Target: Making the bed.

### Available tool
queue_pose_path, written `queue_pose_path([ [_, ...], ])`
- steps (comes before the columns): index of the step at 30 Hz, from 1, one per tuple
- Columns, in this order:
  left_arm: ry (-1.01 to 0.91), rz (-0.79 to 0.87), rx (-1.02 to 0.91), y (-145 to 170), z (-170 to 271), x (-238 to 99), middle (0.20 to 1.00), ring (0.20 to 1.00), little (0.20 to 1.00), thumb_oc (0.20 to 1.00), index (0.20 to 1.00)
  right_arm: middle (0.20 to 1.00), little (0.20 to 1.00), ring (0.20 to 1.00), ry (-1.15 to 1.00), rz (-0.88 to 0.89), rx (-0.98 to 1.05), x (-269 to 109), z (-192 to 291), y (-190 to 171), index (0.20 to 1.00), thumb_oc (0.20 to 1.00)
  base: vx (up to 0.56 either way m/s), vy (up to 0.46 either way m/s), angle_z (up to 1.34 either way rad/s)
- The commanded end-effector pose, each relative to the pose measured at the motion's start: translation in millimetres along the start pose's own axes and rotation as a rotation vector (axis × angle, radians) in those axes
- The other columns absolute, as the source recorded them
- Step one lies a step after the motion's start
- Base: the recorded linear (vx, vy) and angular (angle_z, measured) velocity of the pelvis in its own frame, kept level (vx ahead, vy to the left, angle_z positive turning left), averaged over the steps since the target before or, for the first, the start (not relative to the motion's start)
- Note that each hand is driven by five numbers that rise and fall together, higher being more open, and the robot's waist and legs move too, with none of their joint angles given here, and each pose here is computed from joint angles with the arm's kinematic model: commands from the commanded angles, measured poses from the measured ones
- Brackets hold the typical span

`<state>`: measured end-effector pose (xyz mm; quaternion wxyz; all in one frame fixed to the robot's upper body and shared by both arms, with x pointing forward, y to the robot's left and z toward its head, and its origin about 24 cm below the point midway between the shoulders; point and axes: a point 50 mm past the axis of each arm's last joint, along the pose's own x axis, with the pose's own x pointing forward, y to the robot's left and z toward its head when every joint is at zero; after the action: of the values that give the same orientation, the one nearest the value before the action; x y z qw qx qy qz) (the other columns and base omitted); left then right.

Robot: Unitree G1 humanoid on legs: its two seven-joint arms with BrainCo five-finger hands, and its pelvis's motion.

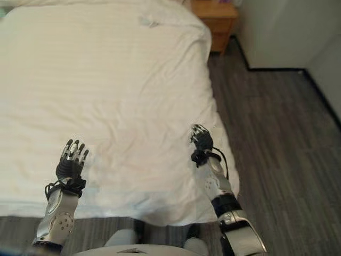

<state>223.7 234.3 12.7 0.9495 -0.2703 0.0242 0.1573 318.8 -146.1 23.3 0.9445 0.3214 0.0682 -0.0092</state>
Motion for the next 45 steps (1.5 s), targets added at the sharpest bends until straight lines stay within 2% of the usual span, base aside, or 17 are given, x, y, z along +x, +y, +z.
queue_pose_path([
  [1, -0.086, -0.067, -0.041, -13, 11, 16, 1.000, 1.000, 1.000, 1.000, 1.000, 0.200, 0.200, 0.200, -0.014, -0.024, 0.088, 14, 3, 0, 0.200, 0.200, -0.16, 0.043, 0.22],
  [4, -0.038, -0.098, -0.034, -15, 0, 15, 1.000, 1.000, 1.000, 1.000, 1.000, 0.200, 0.200, 0.200, 0.061, -0.079, 0.055, 10, -12, -14, 0.200, 0.200, -0.08, 0.053, -0.03],
  [6, -0.008, -0.169, 0.012, -20, -6, 13, 1.000, 1.000, 1.000, 1.000, 1.000, 0.200, 0.200, 0.200, 0.213, -0.210, -0.045, -17, -47, -57, 0.200, 0.200, 0.03, 0.128, -0.18],
  [8, -0.020, -0.198, 0.053, -23, -3, 13, 1.000, 1.000, 1.000, 1.000, 1.000, 0.200, 0.200, 0.200, 0.276, -0.269, -0.086, -43, -62, -83, 0.200, 0.200, 0.06, 0.121, -0.17],
  [13, -0.065, -0.278, 0.035, -44, 9, 16, 1.000, 1.000, 1.000, 1.000, 1.000, 0.200, 0.200, 0.200, 0.355, -0.446, -0.093, -108, -75, -144, 0.200, 0.200, 0.05, 0.100, -0.33],
  [17, -0.192, -0.345, 0.067, -66, 34, 20, 1.000, 1.000, 1.000, 1.000, 1.000, 0.200, 0.200, 0.200, 0.363, -0.557, -0.070, -147, -77, -171, 0.200, 0.200, -0.03, 0.069, -0.58],
  [20, -0.247, -0.380, 0.094, -71, 45, 16, 1.000, 1.000, 1.000, 1.000, 1.000, 0.200, 0.200, 0.200, 0.364, -0.551, -0.176, -154, -69, -178, 0.200, 0.200, -0.14, 0.087, -0.83],
  [21, -0.238, -0.402, 0.094, -72, 44, 13, 1.000, 1.000, 1.000, 1.000, 1.000, 0.517, 0.517, 0.517, 0.383, -0.518, -0.279, -151, -62, -179, 0.517, 0.517, -0.15, 0.013, -1.68],
  [22, -0.231, -0.501, 0.112, -91, 41, 6, 1.000, 1.000, 1.000, 1.000, 1.000, 1.000, 1.000, 1.000, 0.397, -0.467, -0.356, -147, -60, -174, 1.000, 1.000, -0.20, -0.076, -1.85],
  [25, -0.182, -0.528, 0.192, -89, 32, 1, 1.000, 1.000, 1.000, 1.000, 1.000, 1.000, 1.000, 1.000, 0.351, -0.326, -0.648, -124, -35, -159, 1.000, 1.000, -0.17, -0.170, -1.53],
  [26, -0.141, -0.552, 0.263, -87, 25, -3, 1.000, 1.000, 1.000, 1.000, 1.000, 1.000, 1.000, 1.000, 0.258, -0.192, -0.848, -101, -12, -134, 1.000, 1.000, -0.13, -0.220, -1.18],
  [29, -0.133, -0.574, 0.288, -90, 22, -4, 1.000, 1.000, 1.000, 1.000, 1.000, 1.000, 1.000, 1.000, 0.214, -0.157, -0.917, -96, -2, -125, 1.000, 1.000, -0.08, -0.201, -1.41],
  [30, -0.129, -0.612, 0.354, -98, 18, -5, 1.000, 1.000, 1.000, 1.000, 1.000, 1.000, 1.000, 1.000, 0.059, -0.054, -1.123, -86, 32, -98, 1.000, 1.000, -0.04, -0.353, -1.59],
  [31, -0.141, -0.626, 0.369, -104, 18, -4, 1.000, 1.000, 1.000, 1.000, 1.000, 1.000, 1.000, 1.000, -0.011, -0.023, -1.215, -85, 45, -88, 1.000, 1.000, -0.05, -0.426, -0.93],
  [35, -0.245, -0.649, 0.377, -136, 27, 2, 1.000, 1.000, 1.000, 1.000, 1.000, 1.000, 1.000, 1.000, -0.338, -0.017, -1.455, -75, 109, -46, 1.000, 1.000, 0.01, -0.280, -0.84],
  [39, -0.299, -0.608, 0.336, -152, 28, 4, 1.000, 1.000, 1.000, 1.000, 1.000, 1.000, 1.000, 1.000, -0.625, 0.000, -1.451, -71, 146, 1, 1.000, 1.000, 0.03, -0.315, -2.07],
  [45, -0.206, -0.609, 0.268, -149, 12, 0, 1.000, 1.000, 1.000, 1.000, 1.000, 1.000, 1.000, 1.000, -0.625, -0.046, -1.457, -75, 141, -3, 1.000, 1.000, 0.15, -0.154, -1.13],
])
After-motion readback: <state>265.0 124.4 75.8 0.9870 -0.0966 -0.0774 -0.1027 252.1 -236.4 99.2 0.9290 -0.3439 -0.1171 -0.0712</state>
